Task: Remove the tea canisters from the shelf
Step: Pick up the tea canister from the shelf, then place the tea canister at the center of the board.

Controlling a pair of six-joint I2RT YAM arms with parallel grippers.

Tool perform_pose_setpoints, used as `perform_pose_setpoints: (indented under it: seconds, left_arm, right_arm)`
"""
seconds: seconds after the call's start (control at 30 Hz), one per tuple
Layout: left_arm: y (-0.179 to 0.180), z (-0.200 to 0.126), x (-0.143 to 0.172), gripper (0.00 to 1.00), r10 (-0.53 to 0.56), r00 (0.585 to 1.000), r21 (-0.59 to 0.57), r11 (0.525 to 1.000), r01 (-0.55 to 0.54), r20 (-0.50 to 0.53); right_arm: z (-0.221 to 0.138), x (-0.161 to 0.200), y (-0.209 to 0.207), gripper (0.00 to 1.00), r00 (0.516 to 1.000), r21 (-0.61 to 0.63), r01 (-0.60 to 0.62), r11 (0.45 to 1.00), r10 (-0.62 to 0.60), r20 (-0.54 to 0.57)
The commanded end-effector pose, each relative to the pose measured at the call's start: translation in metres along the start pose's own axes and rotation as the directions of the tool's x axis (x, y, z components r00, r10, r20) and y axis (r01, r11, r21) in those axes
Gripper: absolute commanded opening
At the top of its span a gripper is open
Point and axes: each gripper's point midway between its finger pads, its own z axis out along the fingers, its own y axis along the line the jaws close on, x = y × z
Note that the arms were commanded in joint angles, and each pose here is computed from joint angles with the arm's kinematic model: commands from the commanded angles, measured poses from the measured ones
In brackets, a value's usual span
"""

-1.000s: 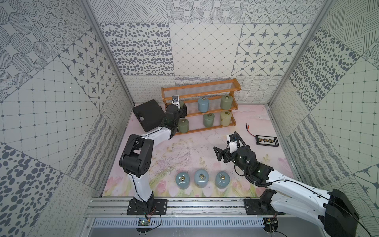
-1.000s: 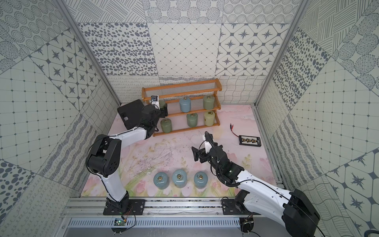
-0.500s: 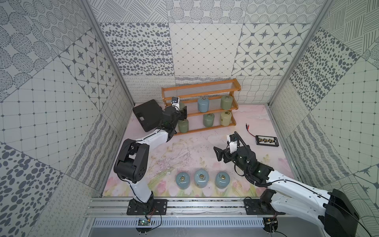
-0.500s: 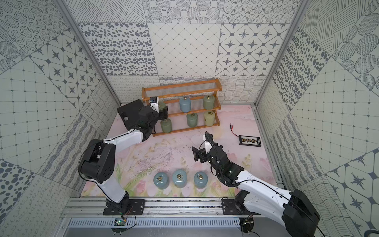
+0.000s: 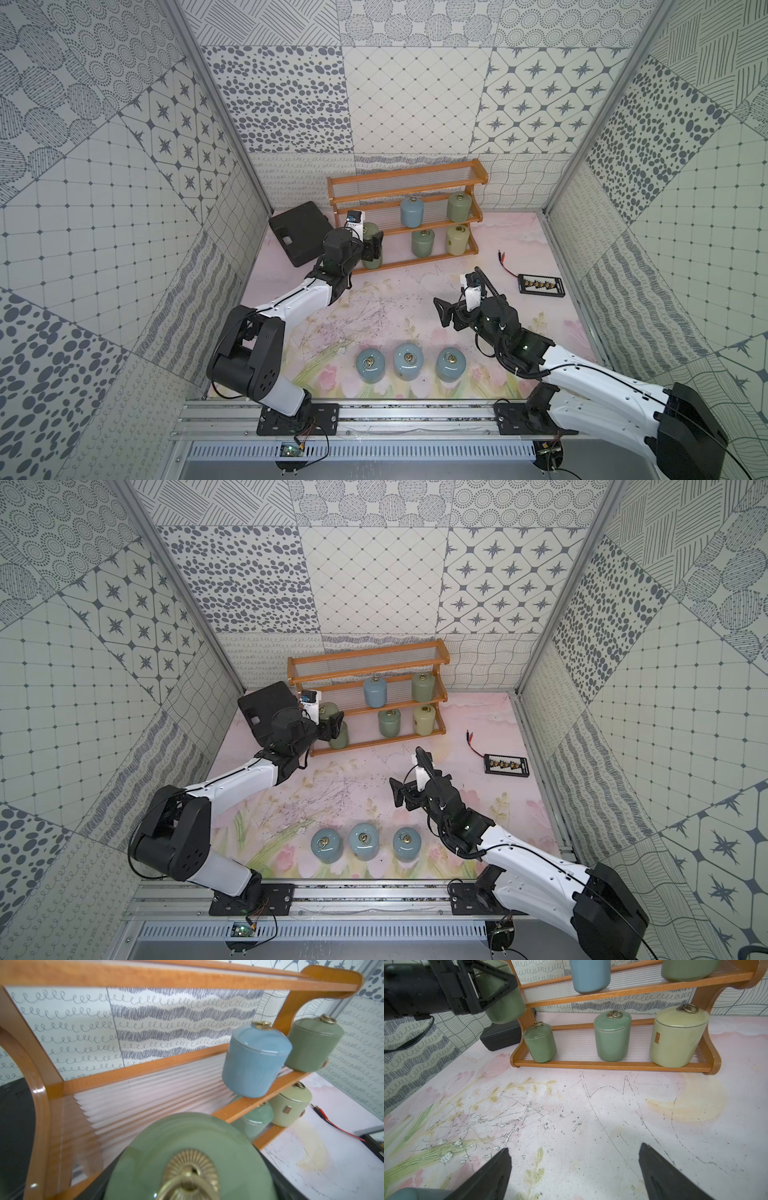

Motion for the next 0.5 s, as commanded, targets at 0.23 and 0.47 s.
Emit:
perform_pose_setpoints:
  seconds: [0.23,0.47]
  left_arm:
    - [-0.049,-0.036,0.045,0.66,-0.036,0.995,0.240,0.969,0.056,-0.089]
    - [-0.083,-0.045,0.072,0.66,-0.014,0.988,0.388,0.919,0.072,-0.151]
  right_arm:
    - [-0.002,-0.009,-0.001,0.99,0.999,-0.002,-0.009,1.000,0.009,0.039]
    - [-0.001,-0.004,-0.003,0.99,0.999,0.000,-0.015,1.000,0.015,0.030]
